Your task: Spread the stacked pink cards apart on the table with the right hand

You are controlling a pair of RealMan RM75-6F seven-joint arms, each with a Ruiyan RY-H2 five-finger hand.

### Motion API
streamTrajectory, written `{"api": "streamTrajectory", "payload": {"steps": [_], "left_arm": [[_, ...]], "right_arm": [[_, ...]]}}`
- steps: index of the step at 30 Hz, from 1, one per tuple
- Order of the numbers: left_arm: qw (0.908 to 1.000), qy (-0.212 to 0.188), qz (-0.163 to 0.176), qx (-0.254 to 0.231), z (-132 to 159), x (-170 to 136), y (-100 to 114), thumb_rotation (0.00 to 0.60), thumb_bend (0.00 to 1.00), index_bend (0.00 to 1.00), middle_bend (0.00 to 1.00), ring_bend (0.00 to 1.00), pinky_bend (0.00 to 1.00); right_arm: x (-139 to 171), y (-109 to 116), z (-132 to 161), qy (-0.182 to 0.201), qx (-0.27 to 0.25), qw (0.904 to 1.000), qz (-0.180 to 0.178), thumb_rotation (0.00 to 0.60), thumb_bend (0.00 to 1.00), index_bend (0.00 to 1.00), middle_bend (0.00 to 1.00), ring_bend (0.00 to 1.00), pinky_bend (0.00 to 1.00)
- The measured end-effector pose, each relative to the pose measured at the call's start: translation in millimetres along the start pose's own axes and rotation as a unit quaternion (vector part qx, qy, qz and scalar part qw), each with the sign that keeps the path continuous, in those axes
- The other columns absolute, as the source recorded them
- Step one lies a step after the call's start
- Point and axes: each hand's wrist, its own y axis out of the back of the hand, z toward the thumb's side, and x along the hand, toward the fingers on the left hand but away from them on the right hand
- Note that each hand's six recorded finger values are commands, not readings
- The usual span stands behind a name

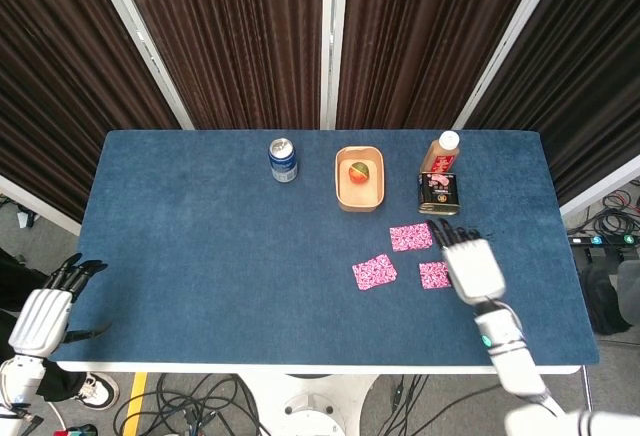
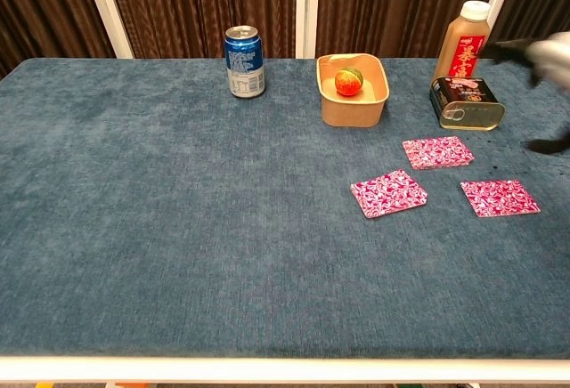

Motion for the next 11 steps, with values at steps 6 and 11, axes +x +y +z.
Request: {"api": "streamTrajectory", "payload": {"steps": [6, 11], "left_arm": [[1.0000, -0.001, 0.001, 0.005, 1.3, -0.1, 0.5, 0.600, 0.01, 0.18, 0.16, 0.02, 0.19], [0.9999, -0.001, 0.005, 0.010, 1.9, 0.2, 0.8, 0.600, 0.01, 0.18, 0.16, 0.02, 0.18]], "right_arm": [[64.0, -12.9, -48.9, -0.042, -0.030, 0.9986, -0.010, 0.600, 0.04, 0.00, 0.00, 0.00, 0.00], [91.1, -27.3, -71.6, -0.063, -0.035, 0.9974, -0.009, 0.600, 0.04, 0.00, 0.00, 0.00, 0.00]]}}
